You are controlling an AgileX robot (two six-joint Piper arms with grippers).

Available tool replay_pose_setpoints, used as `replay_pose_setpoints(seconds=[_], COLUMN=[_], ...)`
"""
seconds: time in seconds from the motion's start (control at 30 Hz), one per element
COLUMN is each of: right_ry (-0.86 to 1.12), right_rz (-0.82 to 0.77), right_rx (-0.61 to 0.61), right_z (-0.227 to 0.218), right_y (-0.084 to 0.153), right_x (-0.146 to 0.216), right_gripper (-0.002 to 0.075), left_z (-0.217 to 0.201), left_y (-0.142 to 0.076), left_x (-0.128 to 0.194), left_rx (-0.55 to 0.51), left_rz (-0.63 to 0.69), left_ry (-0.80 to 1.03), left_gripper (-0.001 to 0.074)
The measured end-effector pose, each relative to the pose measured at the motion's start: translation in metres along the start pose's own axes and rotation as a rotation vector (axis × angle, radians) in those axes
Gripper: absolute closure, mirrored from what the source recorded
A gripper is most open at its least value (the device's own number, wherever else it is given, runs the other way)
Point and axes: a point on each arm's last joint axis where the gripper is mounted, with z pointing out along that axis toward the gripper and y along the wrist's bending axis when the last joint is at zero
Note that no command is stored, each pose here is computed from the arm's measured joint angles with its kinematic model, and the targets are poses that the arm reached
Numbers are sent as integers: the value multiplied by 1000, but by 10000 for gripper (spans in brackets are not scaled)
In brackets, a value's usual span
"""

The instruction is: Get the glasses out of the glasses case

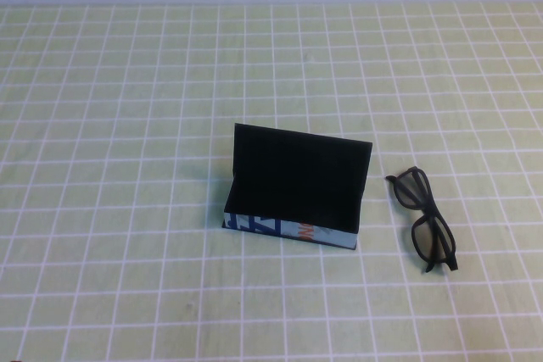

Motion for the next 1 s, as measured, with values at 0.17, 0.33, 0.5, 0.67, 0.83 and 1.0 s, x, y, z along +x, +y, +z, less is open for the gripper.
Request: replay_pose_setpoints(seconds=[0.17, 0.33, 0.5, 0.67, 0.83, 1.0], right_ry=[0, 0, 0, 0, 0, 0], right_rz=[0, 0, 0, 0, 0, 0], right_rx=[0, 0, 0, 0, 0, 0], right_z=[0, 0, 0, 0, 0, 0], right_y=[0, 0, 0, 0, 0, 0], right_x=[0, 0, 0, 0, 0, 0], right_gripper=[742, 742, 743, 743, 743, 743], left_z=[0, 0, 0, 0, 0, -1], left_y=[0, 0, 0, 1, 0, 0], left_x=[0, 0, 0, 0, -5, -17], left_rx=[0, 0, -2, -6, -2, -11], left_rz=[0, 0, 0, -3, 42, 74], left_ry=[0, 0, 0, -1, -22, -98], left_gripper=[739, 739, 739, 739, 739, 739])
